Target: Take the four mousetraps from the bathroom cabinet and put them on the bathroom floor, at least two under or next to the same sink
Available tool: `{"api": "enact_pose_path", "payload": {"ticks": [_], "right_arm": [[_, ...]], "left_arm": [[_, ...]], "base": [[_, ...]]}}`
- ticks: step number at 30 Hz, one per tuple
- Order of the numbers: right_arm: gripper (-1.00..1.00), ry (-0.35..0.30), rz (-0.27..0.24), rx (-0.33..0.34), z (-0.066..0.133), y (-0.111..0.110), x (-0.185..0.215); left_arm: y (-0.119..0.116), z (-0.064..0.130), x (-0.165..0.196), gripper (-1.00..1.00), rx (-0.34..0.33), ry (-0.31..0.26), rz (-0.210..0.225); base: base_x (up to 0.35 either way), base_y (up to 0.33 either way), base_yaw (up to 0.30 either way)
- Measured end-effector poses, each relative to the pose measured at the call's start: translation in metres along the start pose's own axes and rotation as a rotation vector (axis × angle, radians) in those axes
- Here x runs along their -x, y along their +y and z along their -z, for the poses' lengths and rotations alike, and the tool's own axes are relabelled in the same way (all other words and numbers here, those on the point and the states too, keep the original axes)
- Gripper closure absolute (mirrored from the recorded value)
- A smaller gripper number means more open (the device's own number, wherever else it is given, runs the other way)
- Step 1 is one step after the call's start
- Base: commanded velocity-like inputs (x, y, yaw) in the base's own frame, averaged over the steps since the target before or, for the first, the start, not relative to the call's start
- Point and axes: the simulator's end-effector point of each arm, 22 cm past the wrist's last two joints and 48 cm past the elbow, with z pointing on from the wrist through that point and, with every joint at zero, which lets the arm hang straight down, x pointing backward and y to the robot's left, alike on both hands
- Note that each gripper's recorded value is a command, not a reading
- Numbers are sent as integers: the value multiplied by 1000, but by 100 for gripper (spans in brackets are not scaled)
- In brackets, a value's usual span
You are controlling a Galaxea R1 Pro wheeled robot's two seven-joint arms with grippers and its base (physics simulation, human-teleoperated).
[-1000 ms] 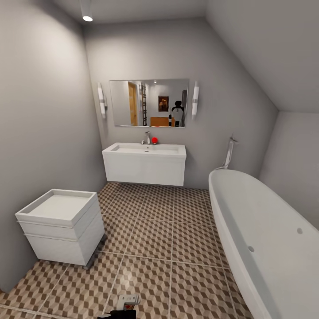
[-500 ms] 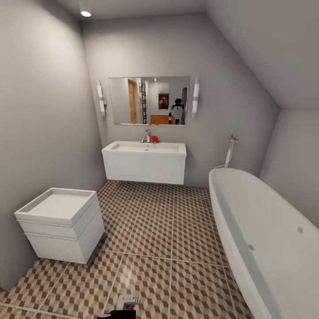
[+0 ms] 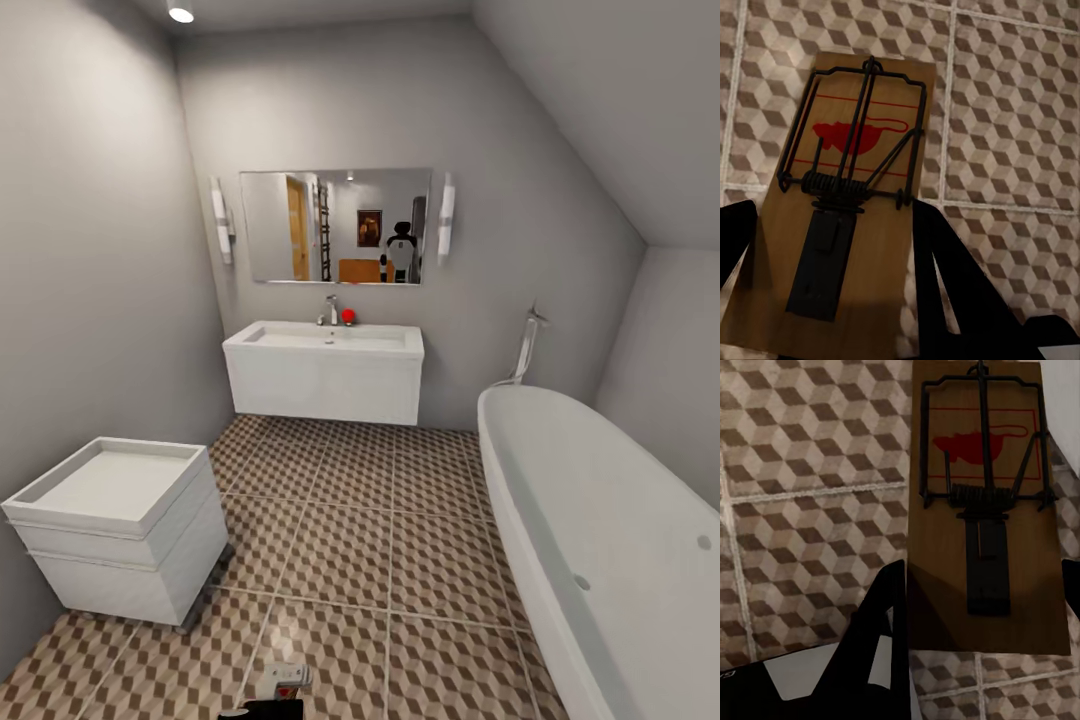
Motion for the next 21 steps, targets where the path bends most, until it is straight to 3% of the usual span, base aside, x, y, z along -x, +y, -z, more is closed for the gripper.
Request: {"api": "enact_pose_path", "payload": {"ticks": [21], "right_arm": [[100, -5, 18, 8, 0, 6, 1]], "left_arm": [[0, 0, 0, 100, 1, 0, 0]], "base": [[323, 0, 0]]}}
